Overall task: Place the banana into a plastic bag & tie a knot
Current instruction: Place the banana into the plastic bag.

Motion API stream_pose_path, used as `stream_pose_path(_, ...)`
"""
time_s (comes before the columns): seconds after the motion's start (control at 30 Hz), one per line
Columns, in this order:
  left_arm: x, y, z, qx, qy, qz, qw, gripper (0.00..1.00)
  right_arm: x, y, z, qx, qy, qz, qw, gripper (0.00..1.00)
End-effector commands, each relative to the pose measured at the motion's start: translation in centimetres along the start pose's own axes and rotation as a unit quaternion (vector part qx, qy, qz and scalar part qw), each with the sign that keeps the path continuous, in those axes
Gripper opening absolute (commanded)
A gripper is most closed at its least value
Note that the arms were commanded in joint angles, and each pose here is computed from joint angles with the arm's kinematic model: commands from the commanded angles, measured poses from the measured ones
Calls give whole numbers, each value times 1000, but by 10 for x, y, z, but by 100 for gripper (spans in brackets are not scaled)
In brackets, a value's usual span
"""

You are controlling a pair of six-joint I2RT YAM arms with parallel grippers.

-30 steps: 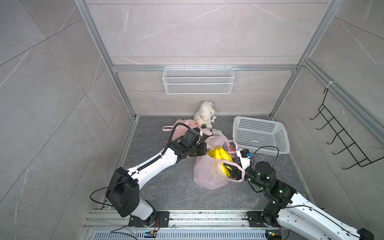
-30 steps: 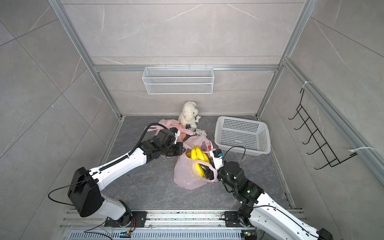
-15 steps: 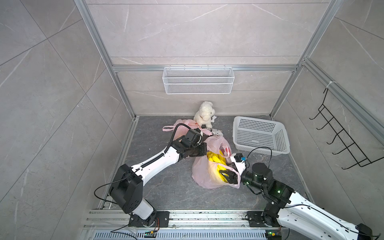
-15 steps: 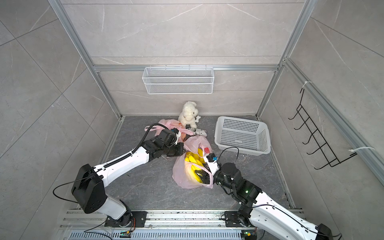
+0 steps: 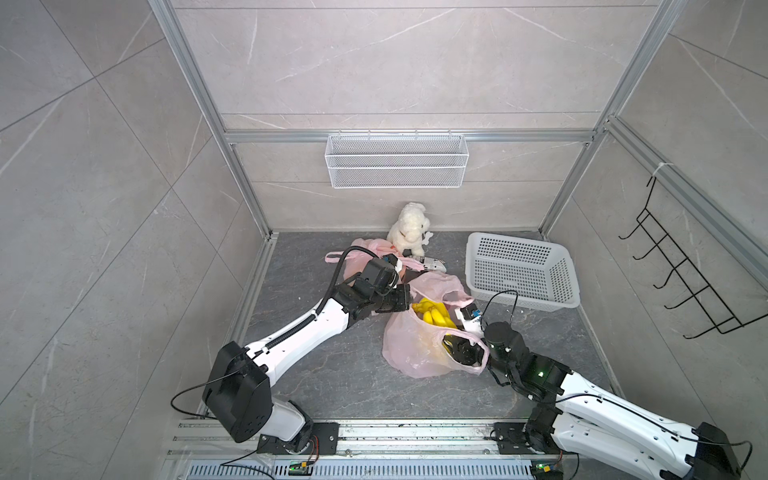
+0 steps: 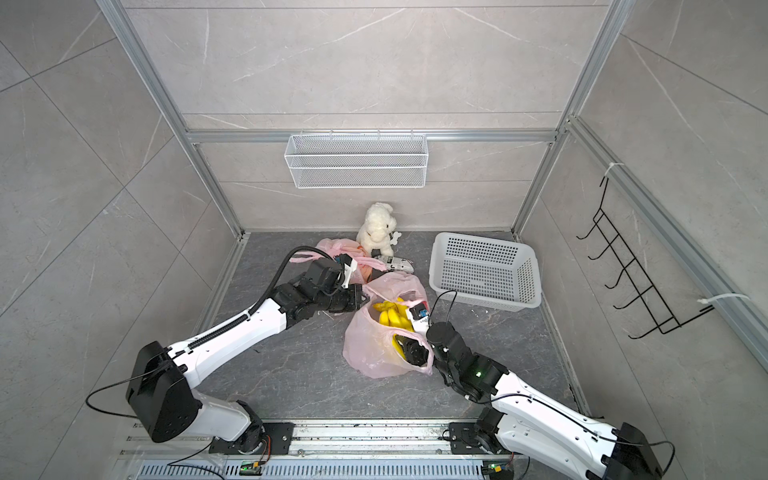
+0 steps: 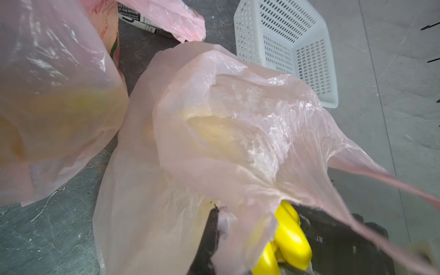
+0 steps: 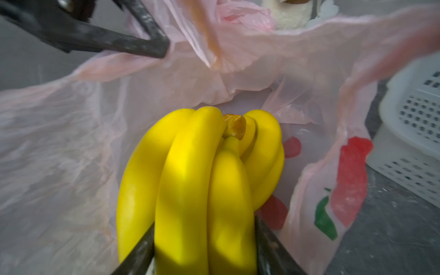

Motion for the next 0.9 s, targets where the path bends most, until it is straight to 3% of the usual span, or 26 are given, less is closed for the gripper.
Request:
stream_pose_path(0.0, -9, 8, 4, -14, -23, -38, 999, 0, -2, 4, 38, -36, -26, -62, 997, 48)
stream_pose_path(0.1, -9, 5, 5, -13, -23, -35, 999, 0, 2, -8, 54, -33, -35, -77, 996, 51)
stream_pose_path(0.2, -5, 2, 7, -18, -13, -9, 1000, 0, 9, -14, 61, -35, -27, -48, 998, 70)
stream_pose_path(0.33, -2, 1, 11, -16, -16, 14, 1000, 0, 12, 5, 68, -44, -13, -17, 999, 94)
stream_pose_path(0.6, 13, -4, 24, -14, -28, 52, 998, 0, 10, 72, 95, -16, 21, -1, 1000, 95)
stream_pose_path(0.87, 25, -9, 37, -14, -38, 70, 997, 0, 14, 130, 120, 3, 58, 55, 997, 89)
Point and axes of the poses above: each gripper's point midway between its finger pads, its own y axis back along the fingers, its own x axis along the line the jaws close on, z = x × y, the point moved 10 cm from there along y, back along the fingers, and after that the axes turned 1 degree about y, right-handed, at the moved point
